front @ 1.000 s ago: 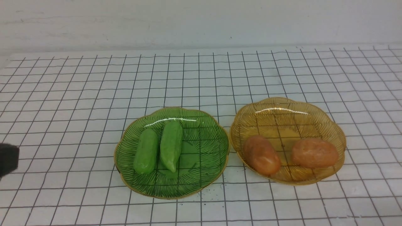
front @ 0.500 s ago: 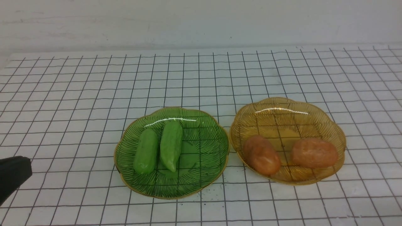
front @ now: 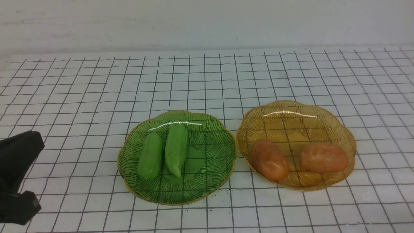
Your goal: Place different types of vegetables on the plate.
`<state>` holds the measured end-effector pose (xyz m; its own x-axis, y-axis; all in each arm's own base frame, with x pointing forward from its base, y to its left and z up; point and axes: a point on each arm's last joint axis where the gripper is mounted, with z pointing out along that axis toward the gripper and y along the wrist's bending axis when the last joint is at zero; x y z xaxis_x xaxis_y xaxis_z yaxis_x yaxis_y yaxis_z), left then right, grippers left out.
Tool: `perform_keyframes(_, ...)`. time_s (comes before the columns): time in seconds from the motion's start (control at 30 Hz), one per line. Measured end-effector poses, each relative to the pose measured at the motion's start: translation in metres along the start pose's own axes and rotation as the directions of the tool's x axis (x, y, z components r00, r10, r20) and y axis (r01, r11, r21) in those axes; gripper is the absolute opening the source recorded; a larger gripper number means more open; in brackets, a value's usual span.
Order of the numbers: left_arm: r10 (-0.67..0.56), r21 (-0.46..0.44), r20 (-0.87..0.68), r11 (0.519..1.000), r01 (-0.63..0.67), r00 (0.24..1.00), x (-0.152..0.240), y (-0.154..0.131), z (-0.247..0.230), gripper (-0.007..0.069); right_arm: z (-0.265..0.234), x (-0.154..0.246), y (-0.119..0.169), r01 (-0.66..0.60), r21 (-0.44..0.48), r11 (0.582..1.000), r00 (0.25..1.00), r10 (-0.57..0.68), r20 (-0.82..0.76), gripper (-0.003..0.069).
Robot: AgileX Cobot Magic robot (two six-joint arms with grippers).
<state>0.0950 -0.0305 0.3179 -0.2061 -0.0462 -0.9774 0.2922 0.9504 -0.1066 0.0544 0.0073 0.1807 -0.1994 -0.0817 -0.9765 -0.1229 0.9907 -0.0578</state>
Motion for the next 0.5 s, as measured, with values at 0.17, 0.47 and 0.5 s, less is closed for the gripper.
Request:
perform_keyframes(0.17,-0.001,0.003,-0.027,1.0,0.001,1.0,0.0027,-0.0003,0.0001,-0.0008,0.0,0.0,0.0,0.0,0.0,1.0,1.0,0.0,0.0,-0.0014)
perform_keyframes(0.47,-0.001,0.003,-0.036,1.0,0.001,0.999,0.005,0.0,0.0006,-0.0008,0.0,0.0,0.0,0.0,0.0,1.0,1.0,0.0,0.0,-0.0014)
perform_keyframes(0.5,-0.001,0.002,-0.038,1.0,0.001,0.999,0.0056,0.0,0.0008,-0.0008,0.0,0.0,0.0,0.0,0.0,1.0,1.0,0.0,0.0,-0.0014)
